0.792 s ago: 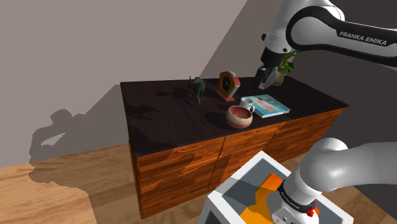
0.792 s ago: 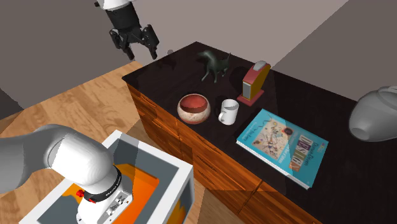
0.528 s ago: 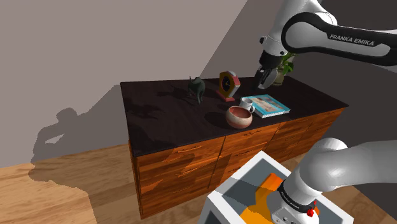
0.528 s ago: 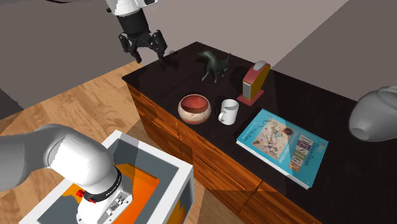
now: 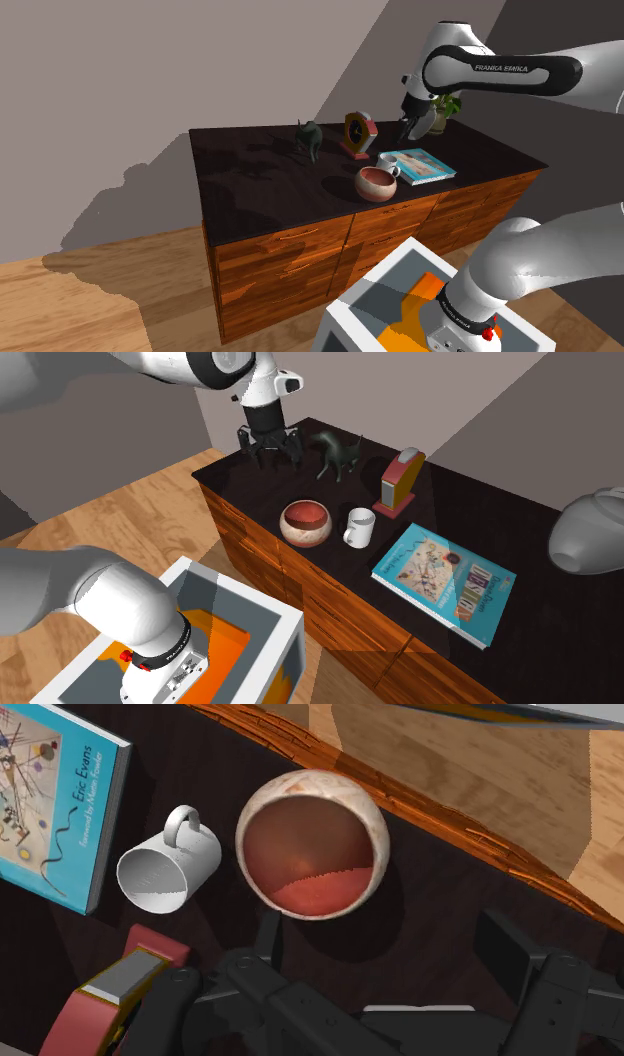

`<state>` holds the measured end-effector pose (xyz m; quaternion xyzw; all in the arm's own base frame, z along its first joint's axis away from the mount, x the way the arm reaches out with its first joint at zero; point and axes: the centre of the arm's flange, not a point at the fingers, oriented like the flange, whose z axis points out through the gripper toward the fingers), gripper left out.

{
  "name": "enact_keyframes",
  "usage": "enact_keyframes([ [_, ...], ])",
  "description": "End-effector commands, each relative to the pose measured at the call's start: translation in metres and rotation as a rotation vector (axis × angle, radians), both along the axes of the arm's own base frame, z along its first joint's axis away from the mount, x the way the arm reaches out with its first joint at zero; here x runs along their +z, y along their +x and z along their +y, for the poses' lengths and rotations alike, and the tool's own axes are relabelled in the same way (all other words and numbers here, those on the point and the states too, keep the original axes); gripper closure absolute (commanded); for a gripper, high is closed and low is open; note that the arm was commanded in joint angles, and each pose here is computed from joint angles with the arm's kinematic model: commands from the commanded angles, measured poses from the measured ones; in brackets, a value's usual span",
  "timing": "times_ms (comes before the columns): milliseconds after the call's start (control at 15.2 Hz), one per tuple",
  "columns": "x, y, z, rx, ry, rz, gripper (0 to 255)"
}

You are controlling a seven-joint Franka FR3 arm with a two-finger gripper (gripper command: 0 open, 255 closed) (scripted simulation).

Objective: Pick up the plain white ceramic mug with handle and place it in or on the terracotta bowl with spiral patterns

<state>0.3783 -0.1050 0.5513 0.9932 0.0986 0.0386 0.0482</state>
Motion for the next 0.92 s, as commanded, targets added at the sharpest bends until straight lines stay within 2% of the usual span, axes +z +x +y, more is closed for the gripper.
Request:
enact_keyframes([
  [0, -0.017, 0.014, -0.019, 0.001, 0.009, 0.006, 0],
  [858, -0.119, 0.089, -0.148, 0.005, 0.074, 0.049, 0],
])
